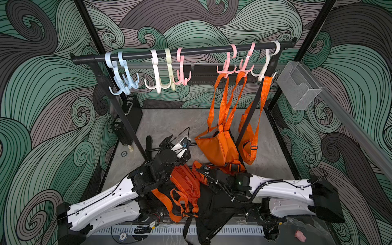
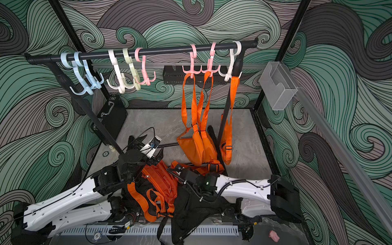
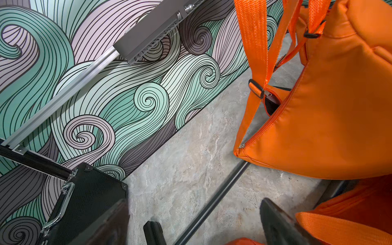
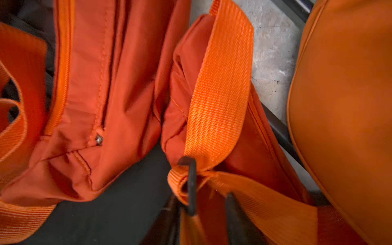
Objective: Hang the bag on a hook
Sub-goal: Pick up the bag from the bag.
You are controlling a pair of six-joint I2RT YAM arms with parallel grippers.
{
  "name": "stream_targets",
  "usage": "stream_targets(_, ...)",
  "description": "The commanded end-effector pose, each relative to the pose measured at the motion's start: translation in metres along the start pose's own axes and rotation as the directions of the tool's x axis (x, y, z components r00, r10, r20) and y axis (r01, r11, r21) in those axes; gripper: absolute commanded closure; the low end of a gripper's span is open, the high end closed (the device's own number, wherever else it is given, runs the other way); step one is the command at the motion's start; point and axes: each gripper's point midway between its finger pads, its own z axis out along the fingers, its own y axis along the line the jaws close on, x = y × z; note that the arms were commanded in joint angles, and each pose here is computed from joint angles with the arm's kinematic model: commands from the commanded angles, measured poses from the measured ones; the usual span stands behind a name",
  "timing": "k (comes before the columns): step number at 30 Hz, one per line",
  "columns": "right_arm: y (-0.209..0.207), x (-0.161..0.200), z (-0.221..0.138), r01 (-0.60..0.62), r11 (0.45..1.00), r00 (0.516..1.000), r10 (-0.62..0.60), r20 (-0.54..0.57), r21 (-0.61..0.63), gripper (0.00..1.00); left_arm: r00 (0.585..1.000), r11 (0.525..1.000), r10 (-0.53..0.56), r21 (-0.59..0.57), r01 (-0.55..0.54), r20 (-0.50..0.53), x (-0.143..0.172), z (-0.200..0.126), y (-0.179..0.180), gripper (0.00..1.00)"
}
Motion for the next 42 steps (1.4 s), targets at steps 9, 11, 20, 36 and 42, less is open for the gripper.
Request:
stream_targets(9,-0.003,-0.024,-0.04,0.006,0.999,0.997,-0.003,0.081,-0.04,1.0,1.0,1.0,-0.016,-0.012,0.016,0.007,-0.007,0.001,0.002,0.02)
stream_targets(11,-0.002,-0.043,-0.069,0.014,0.996,0.986,0.0,0.166,-0.084,1.0,1.0,1.0,-0.013,0.016,0.013,0.012,-0.008,0.001,-0.002,0.02)
stream_targets(20,-0.008,-0.12,-0.196,0.065,0.966,0.884,0.061,0.464,-0.249,1.0,0.995,0.959,-0.054,0.283,0.03,0.078,-0.033,-0.024,-0.029,0.02)
stream_targets(36,-0.018,-0.183,-0.283,0.164,0.942,0.758,0.069,0.649,-0.291,1.0,0.929,0.719,-0.347,0.673,0.176,0.128,-0.099,-0.087,-0.062,0.01)
stream_targets(42,-0.01,-0.192,-0.293,0.196,0.921,0.737,0.088,0.67,-0.337,1.0,0.926,0.693,-0.365,0.693,0.2,0.098,-0.095,-0.069,-0.087,0.02)
